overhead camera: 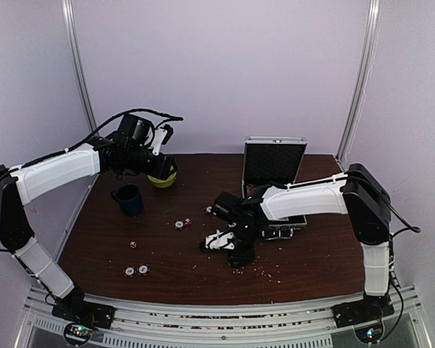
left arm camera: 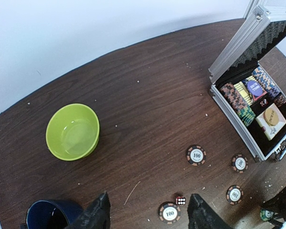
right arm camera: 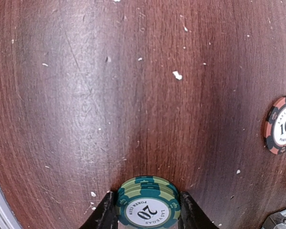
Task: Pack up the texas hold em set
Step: Pick up the pile of poker chips from the center of the board.
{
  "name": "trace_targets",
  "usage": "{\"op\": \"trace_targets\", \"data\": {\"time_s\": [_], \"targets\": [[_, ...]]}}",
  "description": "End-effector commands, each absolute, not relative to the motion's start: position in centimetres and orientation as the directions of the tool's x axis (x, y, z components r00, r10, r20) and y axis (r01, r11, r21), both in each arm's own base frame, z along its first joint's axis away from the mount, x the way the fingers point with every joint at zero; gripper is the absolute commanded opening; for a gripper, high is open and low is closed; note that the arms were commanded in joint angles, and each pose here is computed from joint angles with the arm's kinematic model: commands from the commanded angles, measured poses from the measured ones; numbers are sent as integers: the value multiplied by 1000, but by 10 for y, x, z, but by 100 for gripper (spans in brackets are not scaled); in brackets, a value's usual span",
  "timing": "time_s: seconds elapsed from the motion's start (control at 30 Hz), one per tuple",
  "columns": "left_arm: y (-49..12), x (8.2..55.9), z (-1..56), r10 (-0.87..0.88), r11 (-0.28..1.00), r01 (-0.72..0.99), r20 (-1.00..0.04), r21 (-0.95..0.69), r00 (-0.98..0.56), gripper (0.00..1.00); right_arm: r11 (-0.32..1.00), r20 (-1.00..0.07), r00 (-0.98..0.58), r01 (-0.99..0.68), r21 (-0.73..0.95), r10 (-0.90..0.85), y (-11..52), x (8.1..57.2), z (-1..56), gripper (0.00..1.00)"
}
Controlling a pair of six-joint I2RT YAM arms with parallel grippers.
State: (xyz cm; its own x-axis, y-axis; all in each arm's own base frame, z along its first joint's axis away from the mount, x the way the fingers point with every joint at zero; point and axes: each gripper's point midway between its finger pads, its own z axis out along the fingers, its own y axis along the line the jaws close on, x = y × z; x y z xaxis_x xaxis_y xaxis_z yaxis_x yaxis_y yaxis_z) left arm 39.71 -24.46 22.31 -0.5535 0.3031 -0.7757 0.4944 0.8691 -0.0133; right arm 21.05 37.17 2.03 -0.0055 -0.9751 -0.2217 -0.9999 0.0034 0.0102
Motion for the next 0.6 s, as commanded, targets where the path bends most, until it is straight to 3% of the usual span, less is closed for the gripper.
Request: {"op": "trace_targets", "data": {"time_s": [0.0,0.17,0.57], "targets": [[-243,404,223,306,870,493,-780,-3,-545,56,-3,-156,-9,-997,76,-988,366,194,1,15],[-243,404,223,307,871,492,-779,-2,-547,56,11,-177,-21,-998,60,-984,369,200,16,10],[-244,404,220,310,869,496,-775,-4,-551,56,86,-252,-84,-996,4,-964,360,233,66,10]]}}
